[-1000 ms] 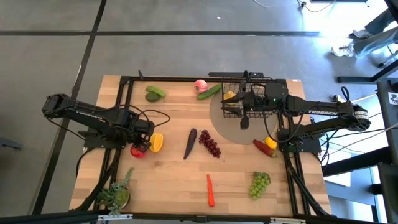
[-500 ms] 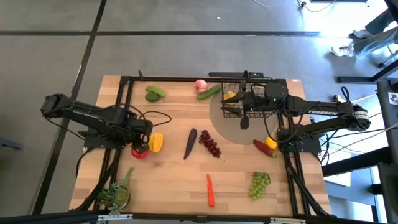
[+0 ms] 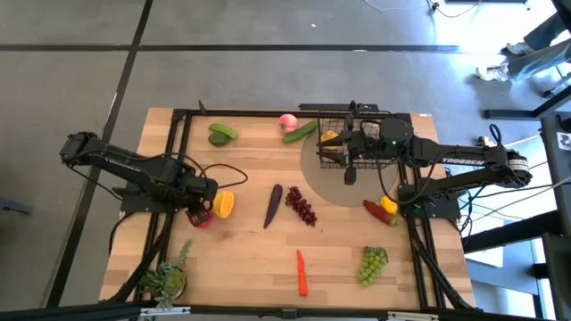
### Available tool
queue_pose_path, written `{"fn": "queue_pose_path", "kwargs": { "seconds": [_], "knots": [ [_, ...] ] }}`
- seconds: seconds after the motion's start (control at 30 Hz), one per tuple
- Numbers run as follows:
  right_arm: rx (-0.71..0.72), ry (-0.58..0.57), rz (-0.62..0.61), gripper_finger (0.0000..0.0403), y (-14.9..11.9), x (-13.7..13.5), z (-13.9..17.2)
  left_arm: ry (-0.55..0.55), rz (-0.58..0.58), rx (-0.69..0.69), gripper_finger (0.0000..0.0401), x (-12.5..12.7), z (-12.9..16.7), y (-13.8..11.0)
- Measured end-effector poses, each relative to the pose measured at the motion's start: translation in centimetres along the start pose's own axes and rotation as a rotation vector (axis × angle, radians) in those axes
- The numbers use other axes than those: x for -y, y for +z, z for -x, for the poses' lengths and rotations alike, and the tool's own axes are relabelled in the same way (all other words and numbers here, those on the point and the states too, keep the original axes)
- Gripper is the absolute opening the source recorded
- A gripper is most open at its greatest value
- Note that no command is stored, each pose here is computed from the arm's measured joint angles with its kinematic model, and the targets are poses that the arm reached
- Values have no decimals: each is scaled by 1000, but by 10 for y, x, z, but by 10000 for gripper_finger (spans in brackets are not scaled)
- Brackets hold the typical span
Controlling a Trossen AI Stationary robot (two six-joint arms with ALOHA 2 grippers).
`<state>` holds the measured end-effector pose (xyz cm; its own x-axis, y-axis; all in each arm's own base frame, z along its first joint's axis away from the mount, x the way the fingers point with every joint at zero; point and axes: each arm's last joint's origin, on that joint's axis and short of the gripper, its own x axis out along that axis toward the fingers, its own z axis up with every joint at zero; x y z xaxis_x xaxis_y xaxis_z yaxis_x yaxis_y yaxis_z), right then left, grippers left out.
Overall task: Build produce basket
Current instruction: Put the red apple into the black wire basket
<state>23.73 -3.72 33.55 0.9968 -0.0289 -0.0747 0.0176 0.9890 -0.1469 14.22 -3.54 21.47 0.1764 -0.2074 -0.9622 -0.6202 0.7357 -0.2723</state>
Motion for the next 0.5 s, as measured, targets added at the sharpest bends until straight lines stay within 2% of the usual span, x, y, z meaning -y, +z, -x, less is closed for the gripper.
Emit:
{"fn": "queue_pose_path", "kwargs": {
  "seconds": [0.5],
  "knots": [
    [-2,-18,0,112,0,0,0,8,2,18,96,2,-2,2]
  ]
}}
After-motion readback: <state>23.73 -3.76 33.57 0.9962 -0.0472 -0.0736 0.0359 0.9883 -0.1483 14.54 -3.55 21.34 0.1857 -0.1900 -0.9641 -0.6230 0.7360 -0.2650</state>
